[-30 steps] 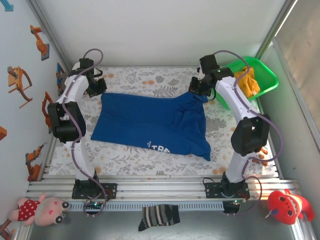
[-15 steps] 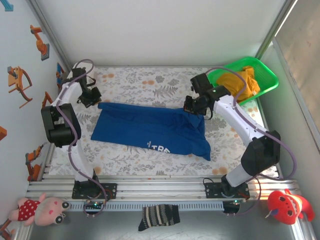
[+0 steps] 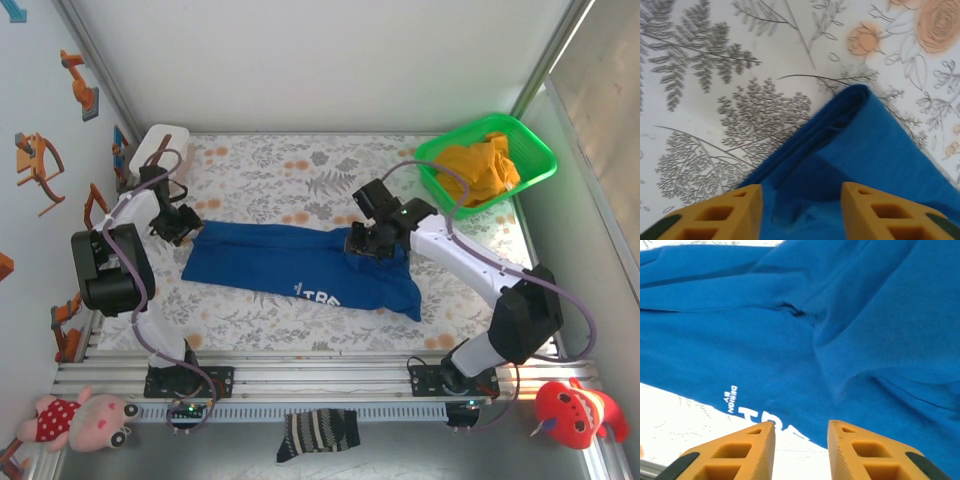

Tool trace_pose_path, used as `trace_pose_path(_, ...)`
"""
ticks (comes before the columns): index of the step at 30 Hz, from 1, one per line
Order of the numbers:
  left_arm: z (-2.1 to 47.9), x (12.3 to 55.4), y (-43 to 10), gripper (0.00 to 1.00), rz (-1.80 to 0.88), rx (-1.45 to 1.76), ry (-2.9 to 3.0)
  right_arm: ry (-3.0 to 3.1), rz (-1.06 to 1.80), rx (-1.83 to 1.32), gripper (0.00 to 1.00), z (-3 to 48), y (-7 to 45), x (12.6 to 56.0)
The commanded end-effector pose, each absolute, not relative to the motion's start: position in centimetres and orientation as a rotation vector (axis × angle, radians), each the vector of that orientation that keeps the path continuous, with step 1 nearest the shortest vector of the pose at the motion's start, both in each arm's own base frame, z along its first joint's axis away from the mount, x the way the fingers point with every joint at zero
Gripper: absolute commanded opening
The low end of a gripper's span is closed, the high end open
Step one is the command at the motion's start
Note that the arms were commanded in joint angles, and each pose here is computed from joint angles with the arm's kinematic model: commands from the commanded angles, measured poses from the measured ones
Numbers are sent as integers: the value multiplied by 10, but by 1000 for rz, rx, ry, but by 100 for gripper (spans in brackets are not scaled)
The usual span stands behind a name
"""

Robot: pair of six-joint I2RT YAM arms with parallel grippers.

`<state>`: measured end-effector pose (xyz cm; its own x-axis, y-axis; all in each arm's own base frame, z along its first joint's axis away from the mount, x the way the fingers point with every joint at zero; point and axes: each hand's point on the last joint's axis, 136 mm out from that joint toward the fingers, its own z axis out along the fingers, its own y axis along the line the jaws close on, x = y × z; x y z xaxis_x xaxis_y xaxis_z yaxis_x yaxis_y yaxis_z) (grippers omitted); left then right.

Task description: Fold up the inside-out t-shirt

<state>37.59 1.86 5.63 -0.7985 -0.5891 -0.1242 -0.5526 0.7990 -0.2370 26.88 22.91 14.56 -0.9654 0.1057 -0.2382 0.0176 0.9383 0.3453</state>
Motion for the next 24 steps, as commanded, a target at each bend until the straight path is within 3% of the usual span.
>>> trace_pose_path(1,68,373,33,54,-210,-911,2772,2759,397,128,34,167,195,272)
trace_pose_path(12,118,399,-8,63,-424,-782,2679,2813,330,141,37,126,122,289)
trace_pose_path(24,77,415,-53,64,-436,-649,2816,2855,512,175,39,84,126,306)
